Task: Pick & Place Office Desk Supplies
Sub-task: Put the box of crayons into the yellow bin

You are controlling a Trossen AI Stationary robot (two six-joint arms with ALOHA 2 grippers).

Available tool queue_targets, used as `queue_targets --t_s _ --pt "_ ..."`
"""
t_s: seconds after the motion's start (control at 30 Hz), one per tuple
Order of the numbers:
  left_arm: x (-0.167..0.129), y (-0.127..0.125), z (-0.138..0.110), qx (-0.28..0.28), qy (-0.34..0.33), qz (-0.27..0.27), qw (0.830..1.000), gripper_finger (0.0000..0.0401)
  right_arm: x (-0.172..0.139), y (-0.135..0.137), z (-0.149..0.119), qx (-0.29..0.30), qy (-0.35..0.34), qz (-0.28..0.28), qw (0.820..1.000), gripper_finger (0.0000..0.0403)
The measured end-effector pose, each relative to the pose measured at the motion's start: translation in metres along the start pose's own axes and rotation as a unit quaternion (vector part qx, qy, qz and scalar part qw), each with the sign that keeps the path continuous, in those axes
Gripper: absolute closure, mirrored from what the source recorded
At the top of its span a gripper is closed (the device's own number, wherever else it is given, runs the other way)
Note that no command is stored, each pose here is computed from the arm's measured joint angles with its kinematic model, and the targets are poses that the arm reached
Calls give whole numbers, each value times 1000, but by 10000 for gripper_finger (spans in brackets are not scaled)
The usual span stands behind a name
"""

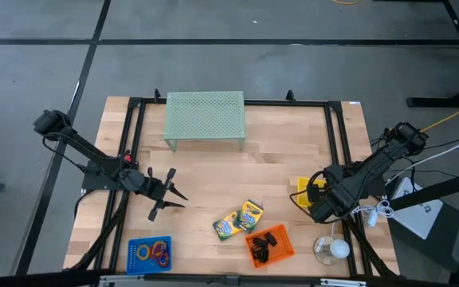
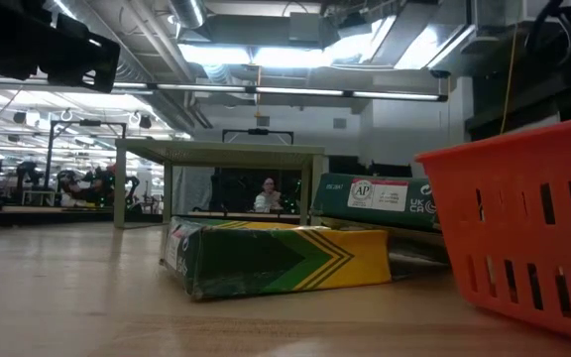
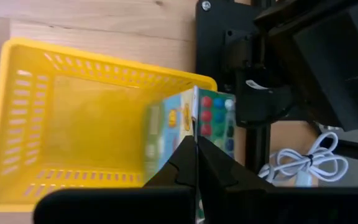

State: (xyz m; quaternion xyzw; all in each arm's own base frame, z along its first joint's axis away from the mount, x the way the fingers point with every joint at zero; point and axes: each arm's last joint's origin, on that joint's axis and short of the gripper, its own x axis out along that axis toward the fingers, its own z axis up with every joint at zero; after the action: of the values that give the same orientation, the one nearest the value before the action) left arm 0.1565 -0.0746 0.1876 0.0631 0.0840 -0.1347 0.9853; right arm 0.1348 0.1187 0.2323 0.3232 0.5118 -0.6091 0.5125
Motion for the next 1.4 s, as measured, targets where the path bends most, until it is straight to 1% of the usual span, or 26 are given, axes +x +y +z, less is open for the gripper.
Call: queue_targets --t_s 0.47,1.1,1.2,1.4 --pt "0 0 0 -13 2 0 1000 292 0 -1 -1 0 14 -10 1000 403" --pt "0 0 -1 -21 6 0 1000 292 0 -2 -2 -5 13 -9 1000 401" --pt "0 0 -2 -22 12 0 1000 292 0 -2 -2 -5 13 -9 1000 389" --pt "0 0 -3 -23 15 -1 1000 292 0 -2 -3 -6 23 -17 1000 349"
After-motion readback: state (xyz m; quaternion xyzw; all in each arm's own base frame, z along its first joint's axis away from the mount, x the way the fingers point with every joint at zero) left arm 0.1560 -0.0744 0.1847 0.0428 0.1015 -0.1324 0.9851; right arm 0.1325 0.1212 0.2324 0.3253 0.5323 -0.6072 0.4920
